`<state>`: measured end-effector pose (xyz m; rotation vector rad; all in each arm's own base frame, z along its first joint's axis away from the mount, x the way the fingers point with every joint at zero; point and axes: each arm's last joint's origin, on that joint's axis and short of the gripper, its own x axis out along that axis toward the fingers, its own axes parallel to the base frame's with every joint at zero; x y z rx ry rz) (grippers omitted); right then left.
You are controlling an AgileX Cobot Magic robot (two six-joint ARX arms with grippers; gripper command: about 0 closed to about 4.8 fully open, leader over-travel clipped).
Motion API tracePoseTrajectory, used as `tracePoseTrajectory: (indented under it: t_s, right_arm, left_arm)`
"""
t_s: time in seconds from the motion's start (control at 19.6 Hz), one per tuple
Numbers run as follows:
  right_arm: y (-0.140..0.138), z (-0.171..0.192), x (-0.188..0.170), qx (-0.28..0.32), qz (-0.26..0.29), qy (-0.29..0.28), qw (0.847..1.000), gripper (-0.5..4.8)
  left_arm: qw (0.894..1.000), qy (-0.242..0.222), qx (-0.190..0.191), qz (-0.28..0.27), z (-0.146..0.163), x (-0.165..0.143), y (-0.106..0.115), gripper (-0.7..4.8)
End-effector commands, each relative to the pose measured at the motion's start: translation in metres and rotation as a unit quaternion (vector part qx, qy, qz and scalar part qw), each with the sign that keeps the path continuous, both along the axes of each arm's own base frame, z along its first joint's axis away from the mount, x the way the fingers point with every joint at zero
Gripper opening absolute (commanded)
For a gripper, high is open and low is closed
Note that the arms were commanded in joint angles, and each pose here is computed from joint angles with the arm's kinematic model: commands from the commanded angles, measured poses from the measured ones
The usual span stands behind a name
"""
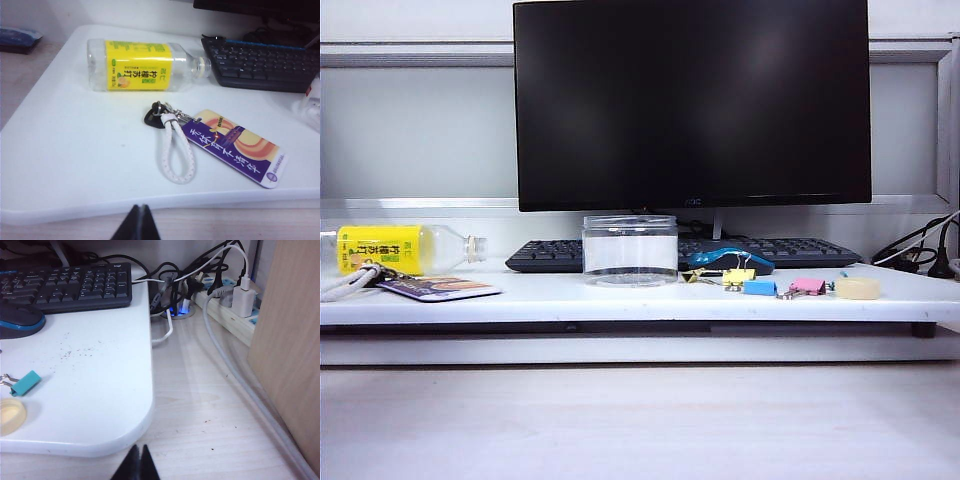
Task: Pick up the clips with the largest number of clips of the same color on the table and place them in a round transparent plastic box.
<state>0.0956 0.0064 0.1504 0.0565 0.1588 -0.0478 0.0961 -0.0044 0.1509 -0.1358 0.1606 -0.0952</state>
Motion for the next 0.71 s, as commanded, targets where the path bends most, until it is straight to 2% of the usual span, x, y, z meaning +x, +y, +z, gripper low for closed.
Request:
tracePoseTrajectory:
  t_s: [0.05, 0.51, 0.61, 0.66, 0.71]
  right_arm:
    - [0.0002, 0.0010, 0.0000, 0.001, 0.001, -0.005, 1.000, 0.00]
    - [0.0004, -0.0006, -0.0003, 0.015, 0.000, 0.004, 1.000, 0.00]
    - [0.0011, -0.0007, -0.0003, 0.059, 0.005, 0.003, 0.998, 0.00]
    - [0.0024, -0.0010, -0.0004, 0.129, 0.016, 0.006, 0.991, -0.01]
    - [0.0035, -0.0009, -0.0005, 0.170, 0.027, 0.009, 0.985, 0.00]
  left_arm:
    - [1.000, 0.009, 0.000, -0.003, -0.0024, -0.0003, -0.0002, -0.05]
    - [1.000, 0.009, 0.000, -0.003, -0.0024, -0.0003, -0.0002, -0.06]
    - [1.000, 0.009, 0.000, -0.003, -0.0024, -0.0003, -0.0002, -0.05]
    - [1.000, 0.009, -0.001, -0.003, -0.0024, -0.0003, -0.0002, -0.05]
    - [1.000, 0.009, -0.001, -0.004, -0.0024, -0.0003, -0.0003, -0.06]
